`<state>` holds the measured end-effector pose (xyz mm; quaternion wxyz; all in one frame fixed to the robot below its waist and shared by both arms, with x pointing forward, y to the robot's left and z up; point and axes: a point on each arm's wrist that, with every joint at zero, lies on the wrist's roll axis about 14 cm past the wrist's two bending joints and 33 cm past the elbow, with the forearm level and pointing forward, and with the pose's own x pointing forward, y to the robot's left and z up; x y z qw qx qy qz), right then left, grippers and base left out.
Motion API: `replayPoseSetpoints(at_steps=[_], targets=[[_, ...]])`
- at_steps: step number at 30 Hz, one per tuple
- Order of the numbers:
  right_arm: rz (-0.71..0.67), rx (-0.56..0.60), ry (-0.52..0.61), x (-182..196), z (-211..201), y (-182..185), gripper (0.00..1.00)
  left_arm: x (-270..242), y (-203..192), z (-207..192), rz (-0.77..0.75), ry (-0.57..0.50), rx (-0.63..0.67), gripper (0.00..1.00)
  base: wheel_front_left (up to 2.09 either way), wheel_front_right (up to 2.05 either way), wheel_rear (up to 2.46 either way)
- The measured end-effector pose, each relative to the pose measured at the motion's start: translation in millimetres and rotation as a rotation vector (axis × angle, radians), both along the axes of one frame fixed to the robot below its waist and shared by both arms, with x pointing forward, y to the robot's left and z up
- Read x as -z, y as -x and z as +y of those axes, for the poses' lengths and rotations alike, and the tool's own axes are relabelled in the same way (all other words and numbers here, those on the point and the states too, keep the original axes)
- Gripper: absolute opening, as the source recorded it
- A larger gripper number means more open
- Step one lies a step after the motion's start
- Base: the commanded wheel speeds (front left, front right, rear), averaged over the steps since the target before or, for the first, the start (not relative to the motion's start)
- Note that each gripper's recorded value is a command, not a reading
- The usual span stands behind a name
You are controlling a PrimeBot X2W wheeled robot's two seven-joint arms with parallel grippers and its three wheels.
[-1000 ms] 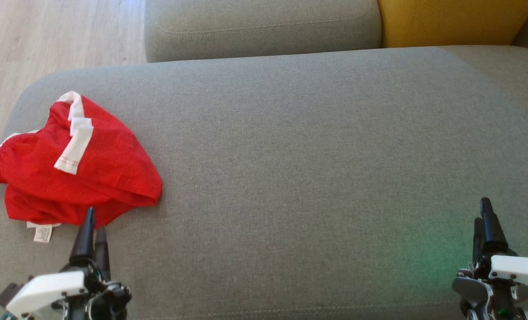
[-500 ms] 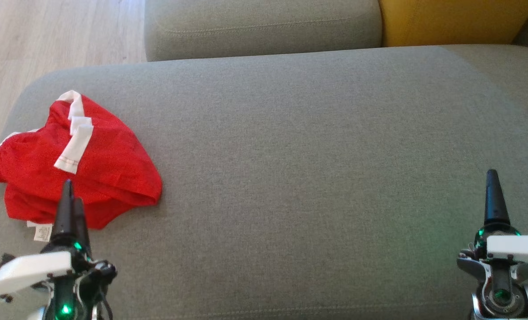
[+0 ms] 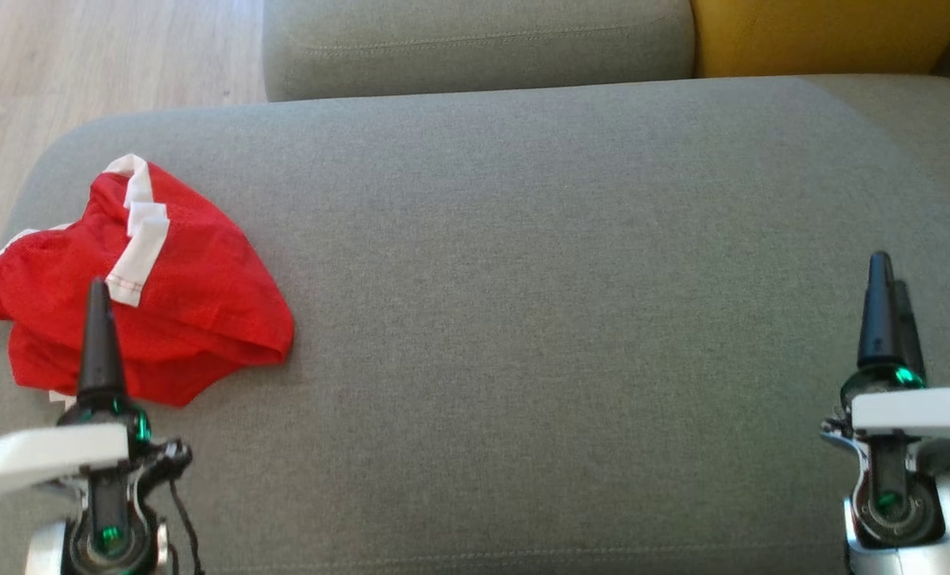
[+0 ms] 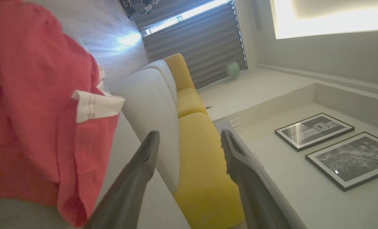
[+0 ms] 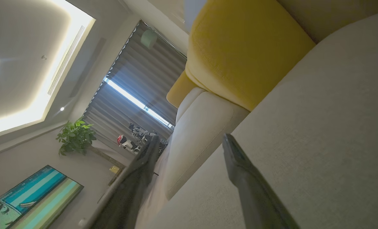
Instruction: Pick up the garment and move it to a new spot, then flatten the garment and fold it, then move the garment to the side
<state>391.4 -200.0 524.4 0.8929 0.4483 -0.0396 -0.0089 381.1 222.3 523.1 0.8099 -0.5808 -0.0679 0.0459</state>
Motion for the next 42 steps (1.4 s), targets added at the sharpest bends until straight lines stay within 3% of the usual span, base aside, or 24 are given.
replayPoseSetpoints(at_steps=[7,18,27,34,42], targets=[[-0.08,-0.024,0.157,-27,11,-11,1.0,-31,-11,-17,-0.075,-0.144,0.033,1.0,0.0,0.0,0.0],[-0.124,-0.045,0.39,-38,23,-11,1.0,-48,-18,-57,-0.115,-0.402,0.106,1.0,0.0,0.0,0.0],[-0.137,-0.05,0.569,-38,28,-11,1.0,-42,-18,-97,-0.128,-0.638,0.197,1.0,0.0,0.0,0.0],[-0.156,-0.052,0.706,-39,33,-10,1.0,-43,-21,-121,-0.165,-0.88,0.229,1.0,0.0,0.0,0.0],[-0.166,-0.072,0.831,-35,43,-10,1.0,-31,-18,-133,-0.149,-1.054,0.236,1.0,0.0,0.0,0.0]])
